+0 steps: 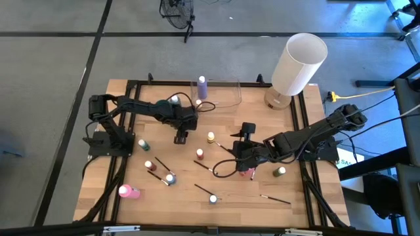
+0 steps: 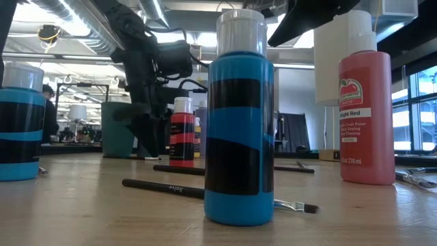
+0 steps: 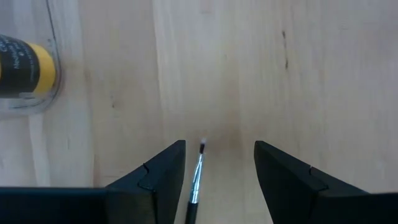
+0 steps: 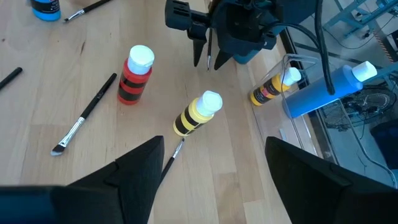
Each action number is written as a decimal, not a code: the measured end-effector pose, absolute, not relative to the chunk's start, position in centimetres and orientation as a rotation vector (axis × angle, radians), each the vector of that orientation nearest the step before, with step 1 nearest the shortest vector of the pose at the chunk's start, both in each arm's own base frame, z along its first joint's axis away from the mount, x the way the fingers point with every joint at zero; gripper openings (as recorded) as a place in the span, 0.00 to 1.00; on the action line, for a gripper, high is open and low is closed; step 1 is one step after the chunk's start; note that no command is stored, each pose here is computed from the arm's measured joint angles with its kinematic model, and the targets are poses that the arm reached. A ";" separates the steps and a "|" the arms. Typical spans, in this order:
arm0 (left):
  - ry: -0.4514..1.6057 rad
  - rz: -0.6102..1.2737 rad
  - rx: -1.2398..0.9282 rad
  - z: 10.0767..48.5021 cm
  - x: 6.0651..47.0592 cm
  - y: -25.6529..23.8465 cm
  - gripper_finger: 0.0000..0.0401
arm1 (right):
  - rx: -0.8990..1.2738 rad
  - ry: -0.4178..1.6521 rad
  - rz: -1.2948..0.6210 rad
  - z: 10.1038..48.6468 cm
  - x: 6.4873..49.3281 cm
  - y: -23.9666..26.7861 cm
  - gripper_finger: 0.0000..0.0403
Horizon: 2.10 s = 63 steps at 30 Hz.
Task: Pick & Place Paint Supplies
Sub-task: Put the silver paint brush into the green cup
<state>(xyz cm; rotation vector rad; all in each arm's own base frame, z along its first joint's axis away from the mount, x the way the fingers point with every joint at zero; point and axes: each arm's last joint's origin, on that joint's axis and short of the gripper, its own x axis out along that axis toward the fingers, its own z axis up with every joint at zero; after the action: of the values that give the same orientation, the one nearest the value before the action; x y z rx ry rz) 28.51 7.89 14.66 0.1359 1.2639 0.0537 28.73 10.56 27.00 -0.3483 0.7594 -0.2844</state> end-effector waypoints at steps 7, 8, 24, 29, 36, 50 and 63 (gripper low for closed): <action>1.265 0.054 0.135 14.7 28.5 7.9 0.47 | -0.341 0.747 -0.285 27.1 28.8 10.6 0.70; 1.266 0.056 0.132 14.7 28.5 7.9 0.47 | -0.341 0.747 -0.284 27.1 28.8 10.6 0.70; 1.296 0.078 0.094 13.8 28.5 8.4 0.47 | -0.331 0.753 -0.266 27.0 28.8 10.7 0.70; 1.300 0.068 0.106 13.7 28.5 8.4 0.47 | -0.330 0.753 -0.264 27.0 28.8 10.7 0.70; 1.301 0.071 0.102 13.7 28.5 8.4 0.47 | -0.330 0.753 -0.263 27.0 28.8 10.7 0.70; 1.303 0.092 0.071 13.6 28.5 8.4 0.47 | -0.329 0.754 -0.262 27.0 28.8 10.7 0.71; 1.298 0.081 0.043 13.5 28.4 8.7 0.47 | -0.328 0.754 -0.260 27.0 28.8 10.7 0.71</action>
<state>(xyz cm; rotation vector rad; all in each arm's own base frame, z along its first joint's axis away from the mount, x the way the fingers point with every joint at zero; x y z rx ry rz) 28.40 8.72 13.54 0.0428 1.2979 0.0810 28.81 10.68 27.04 -0.3279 0.7544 -0.2601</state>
